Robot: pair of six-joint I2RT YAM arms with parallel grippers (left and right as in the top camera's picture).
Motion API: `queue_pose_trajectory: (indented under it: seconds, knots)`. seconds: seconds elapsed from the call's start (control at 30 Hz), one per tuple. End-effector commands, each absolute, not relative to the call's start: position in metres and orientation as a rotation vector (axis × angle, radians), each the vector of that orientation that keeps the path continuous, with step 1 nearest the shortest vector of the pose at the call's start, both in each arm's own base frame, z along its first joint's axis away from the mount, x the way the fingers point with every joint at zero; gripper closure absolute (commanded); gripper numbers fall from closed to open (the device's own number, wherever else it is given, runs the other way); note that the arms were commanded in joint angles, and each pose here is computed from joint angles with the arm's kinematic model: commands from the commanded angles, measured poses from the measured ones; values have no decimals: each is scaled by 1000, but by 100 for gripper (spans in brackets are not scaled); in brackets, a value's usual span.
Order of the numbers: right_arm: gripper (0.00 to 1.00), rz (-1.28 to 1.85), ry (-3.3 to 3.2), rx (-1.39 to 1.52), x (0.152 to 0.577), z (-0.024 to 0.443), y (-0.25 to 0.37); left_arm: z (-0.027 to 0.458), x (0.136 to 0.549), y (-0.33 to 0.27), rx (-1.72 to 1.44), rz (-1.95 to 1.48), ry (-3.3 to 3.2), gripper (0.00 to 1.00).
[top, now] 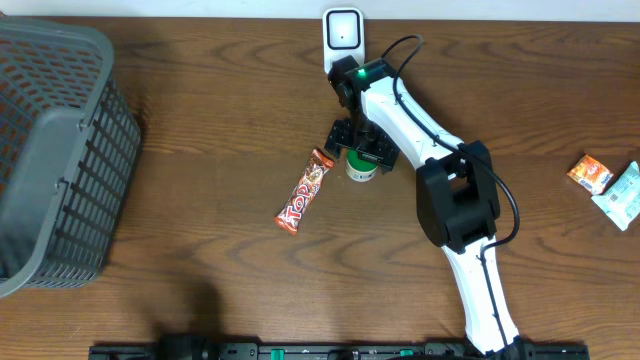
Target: Scan the item barcode
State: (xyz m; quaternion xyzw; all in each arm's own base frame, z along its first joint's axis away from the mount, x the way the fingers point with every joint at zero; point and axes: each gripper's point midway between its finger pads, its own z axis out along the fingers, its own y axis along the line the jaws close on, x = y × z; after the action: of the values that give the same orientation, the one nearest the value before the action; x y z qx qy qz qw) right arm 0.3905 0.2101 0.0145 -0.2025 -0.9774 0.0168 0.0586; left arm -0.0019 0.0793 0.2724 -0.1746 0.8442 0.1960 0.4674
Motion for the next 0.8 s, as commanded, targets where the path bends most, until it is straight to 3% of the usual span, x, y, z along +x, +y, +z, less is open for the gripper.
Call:
queue_pose_trajectory:
  seconds: [0.0,0.2,0.6,0.77]
  knots:
    - [1,89,-2972,-571,390,9,206,259,-14,80,-430,503,2135,14]
    - [1,99,-2970,-515,386,9,207,259,-14,80,-431,503,2135,14]
    - [33,133,-2935,-508,368,-26,203,259,-14,80,-430,503,2135,14]
    - [39,69,-2906,-482,365,-23,208,259,-14,79,-430,502,2135,14]
